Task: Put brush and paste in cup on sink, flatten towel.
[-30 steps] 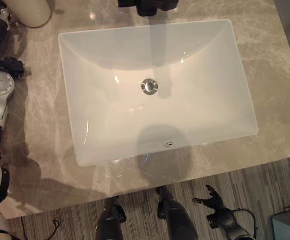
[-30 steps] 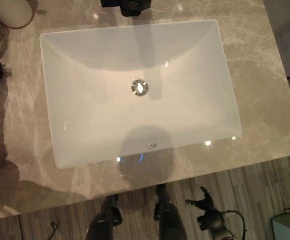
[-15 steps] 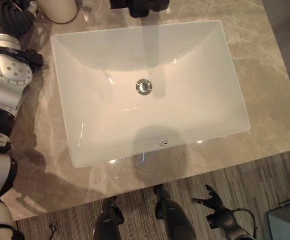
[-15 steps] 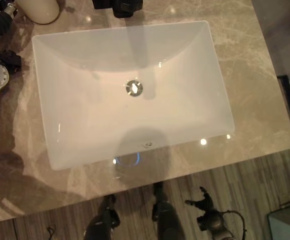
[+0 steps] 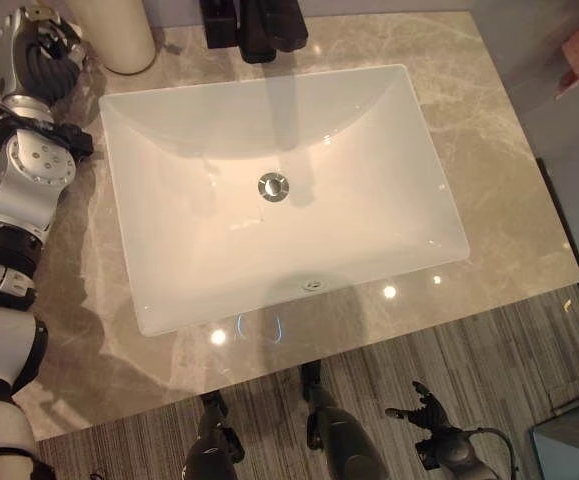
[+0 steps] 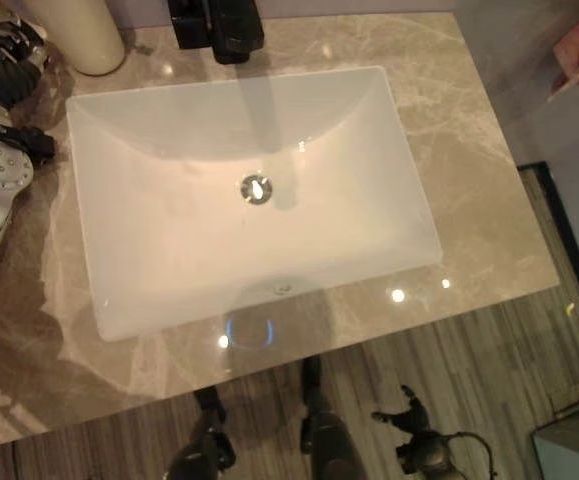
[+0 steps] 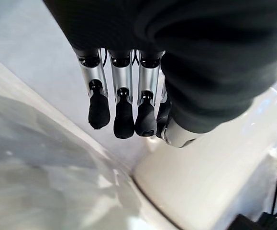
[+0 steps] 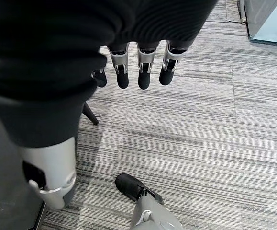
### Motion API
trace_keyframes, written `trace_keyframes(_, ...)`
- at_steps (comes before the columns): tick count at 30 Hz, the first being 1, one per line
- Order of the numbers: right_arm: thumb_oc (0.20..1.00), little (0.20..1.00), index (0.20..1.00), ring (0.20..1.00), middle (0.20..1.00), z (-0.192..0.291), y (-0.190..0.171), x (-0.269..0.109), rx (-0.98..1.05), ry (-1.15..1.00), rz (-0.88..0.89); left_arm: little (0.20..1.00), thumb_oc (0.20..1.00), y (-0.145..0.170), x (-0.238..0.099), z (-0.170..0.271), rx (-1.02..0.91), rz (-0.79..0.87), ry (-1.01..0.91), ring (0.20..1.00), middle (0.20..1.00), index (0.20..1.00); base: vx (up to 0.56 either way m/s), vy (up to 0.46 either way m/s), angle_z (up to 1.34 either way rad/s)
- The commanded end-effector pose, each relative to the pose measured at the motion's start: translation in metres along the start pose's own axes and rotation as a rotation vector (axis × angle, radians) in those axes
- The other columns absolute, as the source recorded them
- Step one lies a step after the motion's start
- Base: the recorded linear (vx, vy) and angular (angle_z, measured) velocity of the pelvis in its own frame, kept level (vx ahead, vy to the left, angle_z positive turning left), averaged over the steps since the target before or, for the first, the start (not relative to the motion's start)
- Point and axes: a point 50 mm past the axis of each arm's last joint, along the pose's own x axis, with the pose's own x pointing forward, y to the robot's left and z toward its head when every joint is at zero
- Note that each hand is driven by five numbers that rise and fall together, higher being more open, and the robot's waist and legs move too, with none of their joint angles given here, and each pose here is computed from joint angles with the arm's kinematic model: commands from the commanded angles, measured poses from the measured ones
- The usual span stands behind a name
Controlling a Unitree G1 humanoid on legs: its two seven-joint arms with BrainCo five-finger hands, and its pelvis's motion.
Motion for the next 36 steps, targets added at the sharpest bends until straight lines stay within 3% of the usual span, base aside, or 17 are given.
trace_keyframes(1, 1.000, 1.000, 1.000, 1.000, 1.000, -0.015, -0.011, -0.003, 0.012, 0.057, -0.028, 0.200, 0.200, 0.025, -0.010, -0.011, -0.063, 0.080, -0.017, 0.200, 0.200, 0.200, 0.03, -0.079, 0.03)
trace_keyframes(6, 1.000, 1.000, 1.000, 1.000, 1.000, -0.021, -0.007, -0.005, 0.003, 0.076, -0.016, 0.200, 0.200, 0.039, -0.047, -0.021, -0.054, 0.118, -0.076, 0.200, 0.200, 0.200, 0.03, -0.064, 0.09)
trace_keyframes(9, 1.000, 1.000, 1.000, 1.000, 1.000, -0.028, 0.002, -0.008, -0.004, 0.113, 0.004, 0.200, 0.200, 0.059, -0.104, -0.057, -0.068, 0.221, 0.024, 0.200, 0.200, 0.200, 0.01, -0.101, 0.24)
trace_keyframes(10, 1.000, 1.000, 1.000, 1.000, 1.000, -0.027, 0.002, -0.008, -0.005, 0.112, 0.004, 0.200, 0.200, 0.060, -0.104, -0.057, -0.067, 0.222, 0.024, 0.200, 0.200, 0.200, 0.02, -0.097, 0.34)
trace_keyframes(12, 1.000, 1.000, 1.000, 1.000, 1.000, -0.034, 0.008, -0.010, -0.020, 0.147, 0.022, 0.200, 0.200, 0.063, -0.166, -0.097, -0.109, 0.287, 0.238, 0.200, 0.200, 0.200, 0.02, -0.121, 0.38)
trace_keyframes(16, 1.000, 1.000, 1.000, 1.000, 1.000, -0.042, 0.004, -0.010, 0.002, 0.202, 0.013, 0.200, 0.200, 0.068, -0.248, -0.148, -0.054, 0.319, 0.590, 0.200, 0.200, 0.200, -0.04, -0.109, 0.27)
trace_keyframes(17, 1.000, 1.000, 1.000, 1.000, 1.000, -0.042, 0.002, -0.010, 0.000, 0.204, 0.006, 0.736, 0.736, 0.064, -0.269, -0.159, -0.036, 0.312, 0.695, 0.736, 0.736, 0.736, -0.06, -0.095, 0.27)
trace_keyframes(18, 1.000, 1.000, 1.000, 1.000, 1.000, -0.043, -0.001, -0.010, -0.009, 0.211, 0.003, 1.000, 1.000, 0.059, -0.309, -0.182, -0.016, 0.312, 0.916, 1.000, 1.000, 1.000, -0.05, -0.069, 0.25)
trace_keyframes(19, 1.000, 1.000, 1.000, 1.000, 1.000, -0.041, -0.006, -0.008, -0.026, 0.206, -0.002, 1.000, 1.000, 0.050, -0.348, -0.195, -0.022, 0.249, 1.115, 1.000, 1.000, 1.000, -0.04, -0.028, 0.33)
trace_keyframes(20, 1.000, 1.000, 1.000, 1.000, 1.000, -0.040, -0.018, -0.005, -0.043, 0.214, -0.021, 1.000, 1.000, 0.039, -0.399, -0.203, 0.034, 0.030, 1.337, 1.000, 1.000, 1.000, -0.03, 0.025, 0.25)
trace_keyframes(25, 1.000, 1.000, 1.000, 1.000, 1.000, -0.027, -0.060, 0.006, -0.068, 0.217, -0.068, 1.000, 1.000, 0.015, -0.516, -0.183, 0.178, -0.721, 1.735, 1.000, 1.000, 1.000, -0.13, 0.125, -0.19)
trace_keyframes(28, 1.000, 1.000, 1.000, 1.000, 1.000, -0.030, -0.069, 0.005, -0.112, 0.229, -0.045, 1.000, 1.000, -0.021, -0.535, -0.161, 0.331, -1.352, 1.501, 1.000, 1.000, 1.000, -0.11, 0.292, -0.62)
trace_keyframes(30, 1.000, 1.000, 1.000, 1.000, 1.000, -0.035, -0.076, 0.001, -0.163, 0.235, -0.032, 1.000, 1.000, -0.039, -0.532, -0.155, 0.420, -1.621, 1.310, 1.000, 1.000, 1.000, -0.19, 0.490, -0.58)
trace_keyframes(31, 1.000, 1.000, 1.000, 1.000, 1.000, -0.031, -0.086, 0.003, 0.022, 0.241, -0.153, 1.000, 1.000, -0.076, -0.496, -0.155, 0.272, -1.436, 1.294, 1.000, 1.000, 1.000, -0.37, 0.648, -0.59)
trace_keyframes(34, 1.000, 1.000, 1.000, 1.000, 1.000, -0.021, -0.080, 0.007, -0.008, 0.211, -0.172, 1.000, 1.000, -0.128, -0.470, -0.132, 0.234, -1.531, 1.053, 1.000, 1.000, 1.000, -0.33, 0.461, -1.27)
trace_keyframes(36, 1.000, 1.000, 1.000, 1.000, 1.000, -0.012, -0.079, 0.009, -0.034, 0.165, -0.176, 1.000, 1.000, -0.136, -0.465, -0.128, 0.224, -1.521, 1.019, 1.000, 1.000, 1.000, -0.27, 0.257, -1.36)
